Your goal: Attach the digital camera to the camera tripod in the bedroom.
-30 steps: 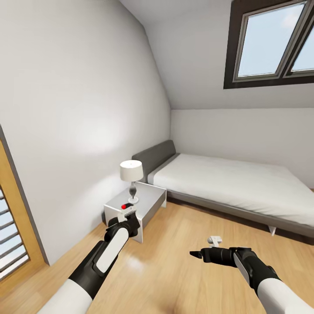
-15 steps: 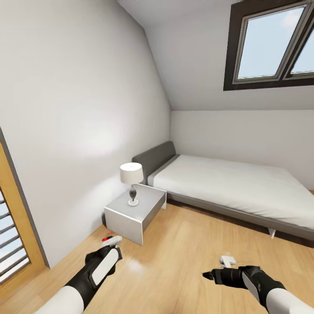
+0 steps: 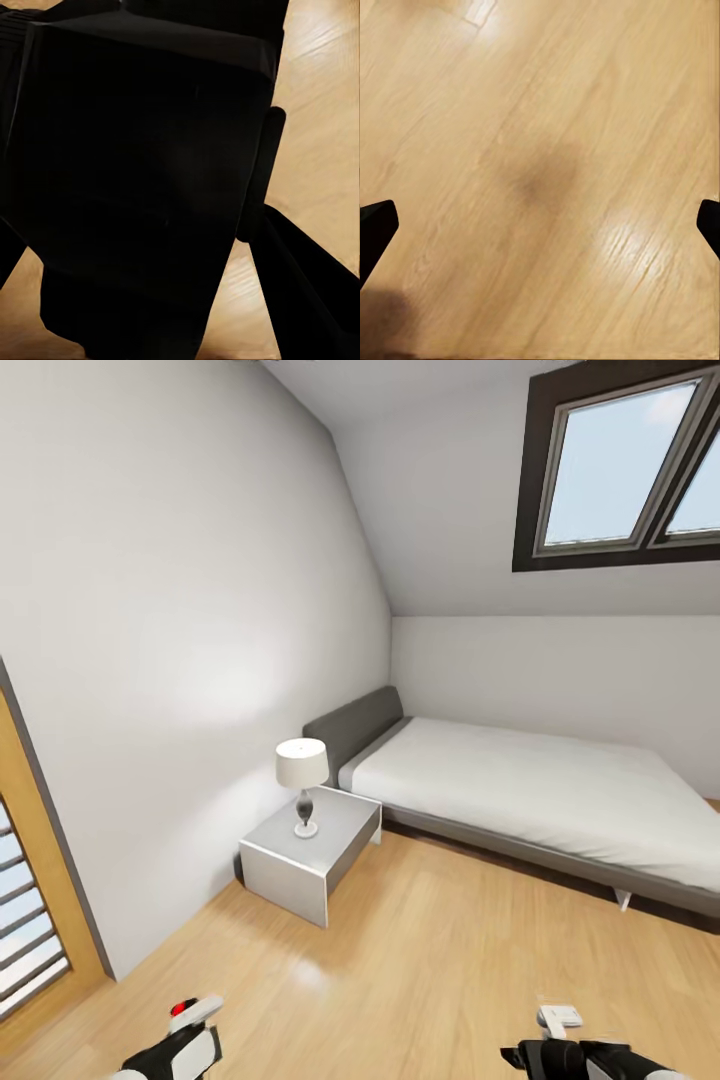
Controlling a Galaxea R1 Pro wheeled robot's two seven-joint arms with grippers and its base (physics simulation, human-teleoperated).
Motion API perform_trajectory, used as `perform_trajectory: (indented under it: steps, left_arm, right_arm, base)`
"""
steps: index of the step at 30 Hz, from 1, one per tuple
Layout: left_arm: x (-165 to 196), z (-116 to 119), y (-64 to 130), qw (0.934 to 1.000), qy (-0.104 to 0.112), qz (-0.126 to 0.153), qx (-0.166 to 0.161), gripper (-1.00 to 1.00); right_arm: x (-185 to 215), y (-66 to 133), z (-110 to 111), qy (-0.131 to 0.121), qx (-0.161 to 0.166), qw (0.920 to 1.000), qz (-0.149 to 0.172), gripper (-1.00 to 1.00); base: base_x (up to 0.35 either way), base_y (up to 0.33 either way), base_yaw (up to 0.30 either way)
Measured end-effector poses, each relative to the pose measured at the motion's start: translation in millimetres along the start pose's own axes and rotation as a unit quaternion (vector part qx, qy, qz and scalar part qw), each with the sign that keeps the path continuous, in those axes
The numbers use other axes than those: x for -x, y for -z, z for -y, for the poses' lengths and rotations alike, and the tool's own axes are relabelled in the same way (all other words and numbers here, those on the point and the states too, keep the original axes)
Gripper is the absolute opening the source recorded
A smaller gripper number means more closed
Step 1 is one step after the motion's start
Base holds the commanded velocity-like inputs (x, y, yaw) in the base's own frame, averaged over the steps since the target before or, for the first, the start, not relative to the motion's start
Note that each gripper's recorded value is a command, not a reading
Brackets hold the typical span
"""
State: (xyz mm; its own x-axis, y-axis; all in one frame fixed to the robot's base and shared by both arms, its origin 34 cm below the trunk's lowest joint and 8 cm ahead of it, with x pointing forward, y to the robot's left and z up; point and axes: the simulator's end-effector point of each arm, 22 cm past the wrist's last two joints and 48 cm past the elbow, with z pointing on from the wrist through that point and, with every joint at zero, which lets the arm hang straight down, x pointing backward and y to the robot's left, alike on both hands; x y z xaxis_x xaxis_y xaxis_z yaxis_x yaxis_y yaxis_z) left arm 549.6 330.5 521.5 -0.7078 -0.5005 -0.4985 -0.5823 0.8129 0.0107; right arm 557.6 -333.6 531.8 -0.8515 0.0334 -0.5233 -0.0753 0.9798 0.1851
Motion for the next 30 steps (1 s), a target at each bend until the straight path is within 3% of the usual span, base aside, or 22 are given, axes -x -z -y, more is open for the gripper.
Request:
perform_trajectory:
  steps: [1,4,8,12,18,25,30]
  left_arm:
    - [-4,-2,-0.5,1.0,-0.003,-0.002,-0.005,-1.0]
    - [-39,-4,-4.0,0.9979,-0.006,-0.011,-0.064,-1.0]
    - [-64,-15,-0.4,0.9969,-0.008,-0.025,-0.074,-1.0]
    - [-80,-24,5.0,0.9965,-0.011,-0.036,-0.075,-1.0]
    - [-105,-40,13.9,0.9962,-0.015,-0.054,-0.067,-1.0]
    - [-133,-61,25.7,0.9954,-0.02,-0.075,-0.056,-1.0]
    - [-152,-75,35.4,0.9944,-0.024,-0.091,-0.048,-1.0]
  right_arm:
    - [-3,1.3,0,-0.001,-0.001,1.0,-0.002,1.0]
    - [-31,4.4,1,0.002,-0.004,0.9999,-0.013,1.0]
    - [-37,10.0,0,0.003,-0.005,0.9999,-0.012,1.0]
    - [-43,16.1,0,0.002,-0.006,0.9998,-0.017,1.0]
    - [-94,28.1,-1,-0.004,-0.008,0.9986,-0.052,1.0]
    - [-115,40.0,-6,-0.002,-0.006,0.9983,-0.058,1.0]
    - [-152,51.8,-10,-0.004,-0.013,0.9967,-0.081,1.0]
  base:
    - [0.0,0.0,0.0]
    - [0.0,0.0,0.0]
    - [0.0,0.0,0.0]
    - [0.0,0.0,0.0]
    - [0.0,0.0,0.0]
    - [0.0,0.0,0.0]
    - [0.0,0.0,0.0]
